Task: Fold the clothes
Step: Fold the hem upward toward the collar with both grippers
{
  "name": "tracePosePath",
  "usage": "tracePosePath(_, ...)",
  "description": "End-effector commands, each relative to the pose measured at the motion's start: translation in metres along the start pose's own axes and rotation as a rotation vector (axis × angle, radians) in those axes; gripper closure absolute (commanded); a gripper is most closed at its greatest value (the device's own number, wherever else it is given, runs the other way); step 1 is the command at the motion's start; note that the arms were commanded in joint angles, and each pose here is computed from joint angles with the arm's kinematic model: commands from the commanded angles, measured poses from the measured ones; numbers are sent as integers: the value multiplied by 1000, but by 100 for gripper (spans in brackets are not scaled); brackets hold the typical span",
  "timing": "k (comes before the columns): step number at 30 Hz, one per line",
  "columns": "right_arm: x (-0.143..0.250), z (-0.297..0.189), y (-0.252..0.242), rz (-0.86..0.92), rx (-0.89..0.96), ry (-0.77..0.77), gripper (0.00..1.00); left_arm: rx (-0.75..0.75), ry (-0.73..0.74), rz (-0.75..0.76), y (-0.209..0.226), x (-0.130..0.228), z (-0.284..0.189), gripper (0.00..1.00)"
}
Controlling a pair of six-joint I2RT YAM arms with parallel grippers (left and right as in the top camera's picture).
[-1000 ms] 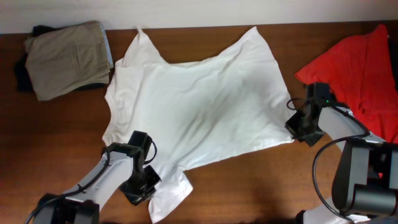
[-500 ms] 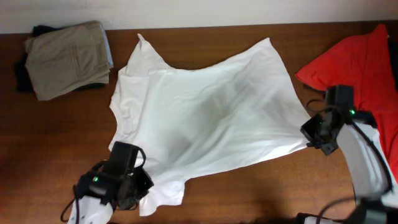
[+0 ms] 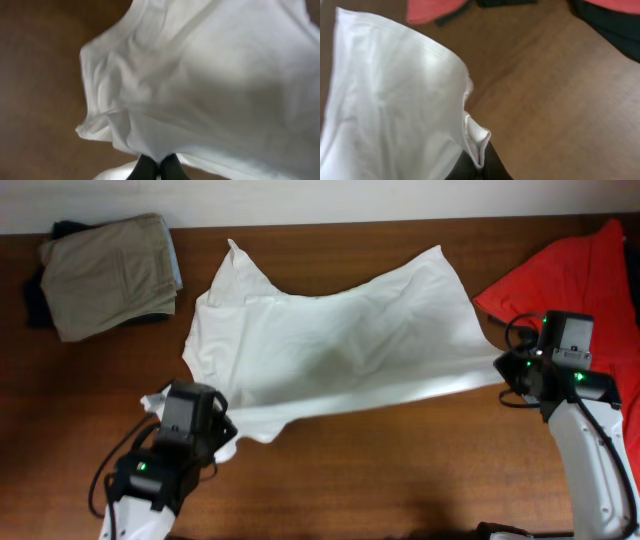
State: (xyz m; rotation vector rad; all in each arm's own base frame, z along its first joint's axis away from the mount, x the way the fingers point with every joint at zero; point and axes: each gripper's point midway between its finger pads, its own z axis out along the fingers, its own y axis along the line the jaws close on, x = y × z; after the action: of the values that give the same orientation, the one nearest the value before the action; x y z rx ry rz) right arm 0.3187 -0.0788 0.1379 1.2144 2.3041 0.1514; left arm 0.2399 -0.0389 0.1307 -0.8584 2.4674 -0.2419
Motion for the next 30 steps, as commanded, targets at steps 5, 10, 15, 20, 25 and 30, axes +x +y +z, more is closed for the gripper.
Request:
tracePosePath(5,-12,37,19,7,-47,1,96,-65,-131,-12,-16,-37,38,99)
tracePosePath(10,-13,67,36,-17,-79,-9,96,-101,-190,-15,-23,-52,71,99)
tracePosePath(15,-4,99,67,-73,-139,-23,96,-140,-226,-16,-24,-60,100,99)
tracePosePath(20,-1,114,77,-92,-155,-41,96,-162,-260,-18,-25,-64,124,99)
tracePosePath(25,-4,121,68,-99,-106,-64,96,-226,-247,-1,-13,-58,140,99)
tracePosePath(30,-6,128,68,-132,-100,-79,96,-286,-291,-18,3,-69,143,99)
